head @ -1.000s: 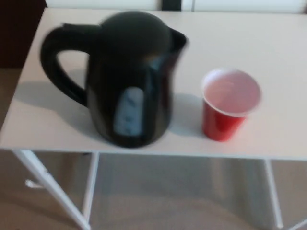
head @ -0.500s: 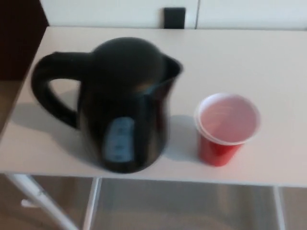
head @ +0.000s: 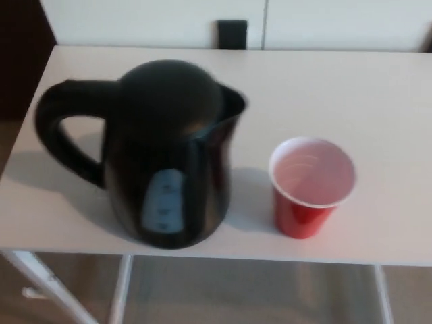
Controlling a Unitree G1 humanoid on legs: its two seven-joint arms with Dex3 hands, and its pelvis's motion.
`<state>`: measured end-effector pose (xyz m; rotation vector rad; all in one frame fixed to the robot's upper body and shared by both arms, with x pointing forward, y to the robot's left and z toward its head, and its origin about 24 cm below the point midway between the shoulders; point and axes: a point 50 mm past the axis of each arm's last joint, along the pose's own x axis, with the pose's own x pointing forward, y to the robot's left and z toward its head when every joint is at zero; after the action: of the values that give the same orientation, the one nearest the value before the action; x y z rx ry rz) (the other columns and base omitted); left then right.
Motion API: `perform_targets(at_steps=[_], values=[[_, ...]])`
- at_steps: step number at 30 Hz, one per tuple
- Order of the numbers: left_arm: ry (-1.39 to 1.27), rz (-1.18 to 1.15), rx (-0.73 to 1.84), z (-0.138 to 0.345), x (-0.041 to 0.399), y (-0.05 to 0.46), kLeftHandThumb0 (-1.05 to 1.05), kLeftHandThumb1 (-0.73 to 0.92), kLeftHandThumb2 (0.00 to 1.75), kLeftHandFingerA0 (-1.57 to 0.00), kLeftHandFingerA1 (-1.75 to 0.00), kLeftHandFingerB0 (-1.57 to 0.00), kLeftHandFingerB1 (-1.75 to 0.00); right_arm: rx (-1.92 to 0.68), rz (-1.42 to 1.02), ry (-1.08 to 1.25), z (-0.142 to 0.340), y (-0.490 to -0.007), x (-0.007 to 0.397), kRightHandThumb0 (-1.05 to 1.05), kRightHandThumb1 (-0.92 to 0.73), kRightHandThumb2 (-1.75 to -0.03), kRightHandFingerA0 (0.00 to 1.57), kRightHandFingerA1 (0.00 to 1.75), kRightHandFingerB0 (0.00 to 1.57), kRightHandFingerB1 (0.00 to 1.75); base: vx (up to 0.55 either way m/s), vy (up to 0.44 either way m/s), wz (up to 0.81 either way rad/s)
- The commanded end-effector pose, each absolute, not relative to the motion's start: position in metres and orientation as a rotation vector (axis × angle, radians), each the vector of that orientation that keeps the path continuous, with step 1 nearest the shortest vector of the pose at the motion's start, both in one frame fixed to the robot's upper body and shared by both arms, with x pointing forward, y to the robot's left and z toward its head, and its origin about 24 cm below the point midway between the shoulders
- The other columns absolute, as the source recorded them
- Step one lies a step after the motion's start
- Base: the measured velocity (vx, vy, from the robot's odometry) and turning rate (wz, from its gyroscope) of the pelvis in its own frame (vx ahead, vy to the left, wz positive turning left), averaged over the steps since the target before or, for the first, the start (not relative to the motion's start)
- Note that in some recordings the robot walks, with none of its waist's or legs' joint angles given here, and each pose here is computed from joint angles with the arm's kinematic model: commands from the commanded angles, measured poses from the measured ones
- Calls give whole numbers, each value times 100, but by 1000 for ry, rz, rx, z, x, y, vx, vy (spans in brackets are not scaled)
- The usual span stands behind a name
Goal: The robot walk towards a table in front and uses its left hand to pick up the pot from the base and pour water to the cup on the right hand side
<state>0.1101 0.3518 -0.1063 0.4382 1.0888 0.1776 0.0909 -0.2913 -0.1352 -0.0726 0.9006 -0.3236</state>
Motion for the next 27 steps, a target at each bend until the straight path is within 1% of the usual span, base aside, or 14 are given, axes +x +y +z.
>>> perform_targets(at_steps=[1, 2, 3, 4, 5, 6, 7, 13, 14, 16, 19, 21, 26, 27], values=[[1098, 202, 471, -100, 113, 362, -13, 30, 85, -24, -71, -15, -63, -82, -336, 880, -133, -293, 95, -60, -45, -75, 20, 52, 6, 42, -3, 114, 6], [1092, 202, 478, -99, 114, 363, -14, 33, 77, -27, -95, -24, -76, -80, -334, 881, -133, -293, 95, -63, -45, -76, 20, 51, 6, 43, 0, 0, 0], [1090, 201, 488, -98, 114, 364, -14, 33, 77, -27, -95, -24, -76, -79, -335, 883, -133, -293, 95, -63, -45, -76, 20, 51, 6, 43, 47, 29, 21], [1083, 195, 499, -96, 116, 365, -18, 26, 86, -52, -84, -41, -75, -83, -338, 883, -134, -293, 94, -63, -45, -76, 20, 51, 7, 43, 58, 24, 9], [1079, 216, 459, -96, 116, 365, -13, 32, 79, -25, -92, -22, -76, -84, -342, 884, -133, -293, 94, -59, -45, -75, 21, 51, 7, 43, 51, -1, 12], [1076, 214, 463, -96, 117, 365, -14, 32, 79, -27, -89, -20, -72, -84, -340, 883, -133, -293, 94, -60, -46, -76, 19, 50, 7, 43, 42, -36, 6], [1073, 212, 474, -95, 118, 366, -22, 28, 91, -23, -69, -20, -65, -84, -337, 882, -133, -293, 94, -60, -46, -76, 20, 50, 6, 43, 40, -35, 8], [1064, 273, 449, -95, 120, 367, -20, 21, 88, -29, -73, -19, -65, -101, -330, 883, -133, -293, 98, -61, -45, -76, 21, 51, 8, 43, 0, 0, 0], [1062, 278, 429, -95, 120, 366, -18, 22, 90, -28, -73, -15, -64, -95, -336, 889, -133, -293, 97, -60, -45, -76, 22, 50, 8, 42, 0, 0, 0], [1062, 265, 426, -95, 120, 366, -24, 23, 90, -17, -67, -14, -64, -82, -340, 894, -134, -294, 96, -52, -53, -71, 19, 46, 9, 40, 0, 0, 0], [1051, 258, 422, -93, 124, 366, -25, 24, 89, -15, -66, -12, -62, -26, -351, 871, -133, -293, 100, -52, -51, -70, 19, 47, 8, 40, 0, 0, 0], [1043, 265, 410, -93, 124, 366, -24, 24, 90, -16, -67, -13, -62, -43, -345, 874, -133, -292, 101, -54, -50, -72, 23, 50, 10, 42, 0, 0, 0], [1036, 264, 405, -92, 123, 368, -25, 22, 92, -16, -68, -13, -64, -49, -341, 880, -134, -292, 96, -54, -50, -73, 22, 51, 9, 42, 0, 0, 0], [1029, 280, 380, -92, 123, 368, -26, 24, 94, -13, -67, -9, -63, -53, -338, 872, -133, -294, 96, -54, -51, -73, 22, 51, 9, 42, 0, 0, 0]])
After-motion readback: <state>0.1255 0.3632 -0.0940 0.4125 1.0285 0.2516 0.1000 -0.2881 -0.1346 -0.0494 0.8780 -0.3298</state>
